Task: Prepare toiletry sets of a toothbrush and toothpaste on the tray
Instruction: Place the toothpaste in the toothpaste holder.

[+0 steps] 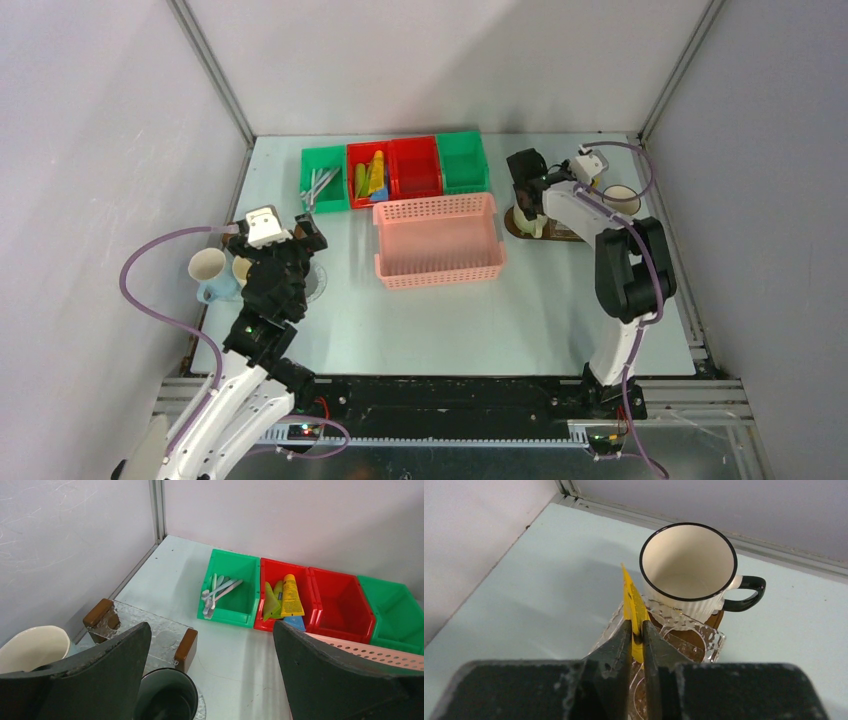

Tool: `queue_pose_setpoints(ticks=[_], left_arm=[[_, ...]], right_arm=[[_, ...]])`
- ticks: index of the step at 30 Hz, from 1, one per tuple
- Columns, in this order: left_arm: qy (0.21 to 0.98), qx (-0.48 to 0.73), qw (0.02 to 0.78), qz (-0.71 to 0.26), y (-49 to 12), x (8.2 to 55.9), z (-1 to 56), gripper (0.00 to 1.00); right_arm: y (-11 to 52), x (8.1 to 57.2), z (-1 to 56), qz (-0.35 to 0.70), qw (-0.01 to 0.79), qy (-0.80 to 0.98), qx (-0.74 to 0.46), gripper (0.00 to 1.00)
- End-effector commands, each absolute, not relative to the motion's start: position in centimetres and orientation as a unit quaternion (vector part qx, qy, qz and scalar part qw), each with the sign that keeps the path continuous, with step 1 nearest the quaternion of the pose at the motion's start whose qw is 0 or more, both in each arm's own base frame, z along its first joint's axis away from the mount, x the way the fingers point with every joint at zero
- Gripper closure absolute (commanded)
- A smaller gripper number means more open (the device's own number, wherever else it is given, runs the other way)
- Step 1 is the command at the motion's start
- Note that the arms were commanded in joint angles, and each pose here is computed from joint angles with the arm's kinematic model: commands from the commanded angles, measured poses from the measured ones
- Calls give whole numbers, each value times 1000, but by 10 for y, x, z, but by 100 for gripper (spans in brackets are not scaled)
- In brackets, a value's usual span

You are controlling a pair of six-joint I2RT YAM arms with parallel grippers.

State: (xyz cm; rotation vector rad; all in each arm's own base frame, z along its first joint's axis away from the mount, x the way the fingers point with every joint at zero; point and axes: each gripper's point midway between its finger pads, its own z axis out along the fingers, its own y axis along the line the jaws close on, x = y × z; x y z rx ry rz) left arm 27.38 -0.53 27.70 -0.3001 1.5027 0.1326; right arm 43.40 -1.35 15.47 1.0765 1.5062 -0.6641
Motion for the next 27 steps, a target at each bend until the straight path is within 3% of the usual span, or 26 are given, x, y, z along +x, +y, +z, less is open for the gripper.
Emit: queue_pose_setpoints(ticks=[1, 9, 21, 27], left_arm=[[668, -144, 728, 61, -3, 273, 283, 2], [667, -144, 729, 58, -3, 272, 283, 1], [667, -143, 730, 49, -6, 272, 284, 2], [666, -143, 730, 45, -7, 272, 285, 2]], right_arm=[[-22, 431, 169, -289, 556, 609, 486, 82], [-27, 417, 179, -317, 543, 588, 510, 68], [-15, 408, 218, -325, 594, 564, 472, 42], [-5, 406, 233, -317, 622, 559, 448, 39]])
